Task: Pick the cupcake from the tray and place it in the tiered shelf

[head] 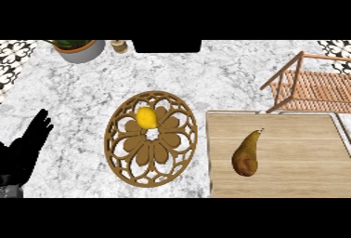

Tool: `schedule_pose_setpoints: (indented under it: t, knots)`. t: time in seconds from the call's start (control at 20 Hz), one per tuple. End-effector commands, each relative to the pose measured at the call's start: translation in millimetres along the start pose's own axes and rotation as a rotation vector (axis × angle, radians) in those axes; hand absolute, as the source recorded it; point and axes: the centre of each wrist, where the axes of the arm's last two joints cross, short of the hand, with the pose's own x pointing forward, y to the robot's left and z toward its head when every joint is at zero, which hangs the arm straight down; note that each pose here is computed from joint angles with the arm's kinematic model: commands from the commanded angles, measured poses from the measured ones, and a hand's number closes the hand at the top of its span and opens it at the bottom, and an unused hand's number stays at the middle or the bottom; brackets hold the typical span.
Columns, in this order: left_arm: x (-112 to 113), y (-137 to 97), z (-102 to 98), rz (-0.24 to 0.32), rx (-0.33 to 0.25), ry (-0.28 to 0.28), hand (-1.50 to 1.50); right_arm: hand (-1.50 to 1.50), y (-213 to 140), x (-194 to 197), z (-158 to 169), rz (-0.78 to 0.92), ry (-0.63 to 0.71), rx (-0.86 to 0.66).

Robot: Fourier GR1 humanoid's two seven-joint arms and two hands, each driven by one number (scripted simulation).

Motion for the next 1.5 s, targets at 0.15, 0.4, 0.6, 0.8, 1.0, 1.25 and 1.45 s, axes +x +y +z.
schedule_pose_setpoints:
  t: [0.15, 0.4, 0.6, 0.8, 1.0, 1.25, 1.45]
  knots:
    - [7, -13, -7, -0.007, -0.020, 0.004, 0.00, 1.50, -63, 36, 12, -0.055, -0.054, -0.110]
    - [2, -21, -21, 0.004, -0.034, -0.011, 0.00, 1.50, -77, 54, -14, 0.125, 0.005, -0.202]
    - [2, -15, -12, 0.006, -0.033, -0.002, 0.00, 1.50, -95, 65, -24, 0.134, 0.031, -0.204]
    - [12, -12, -4, -0.004, -0.036, -0.003, 0.00, 1.50, -110, 65, -45, 0.156, 0.064, -0.201]
    - [10, 0, -10, 0.011, -0.039, -0.015, 0.00, 1.50, -91, 52, -62, 0.180, 0.072, -0.221]
    - [11, 8, -9, -0.009, -0.050, -0.009, 0.00, 1.50, -89, 46, -86, 0.243, 0.112, -0.260]
    - [19, -13, -6, -0.003, -0.042, -0.020, 0.00, 1.50, -69, 24, -104, 0.263, 0.139, -0.233]
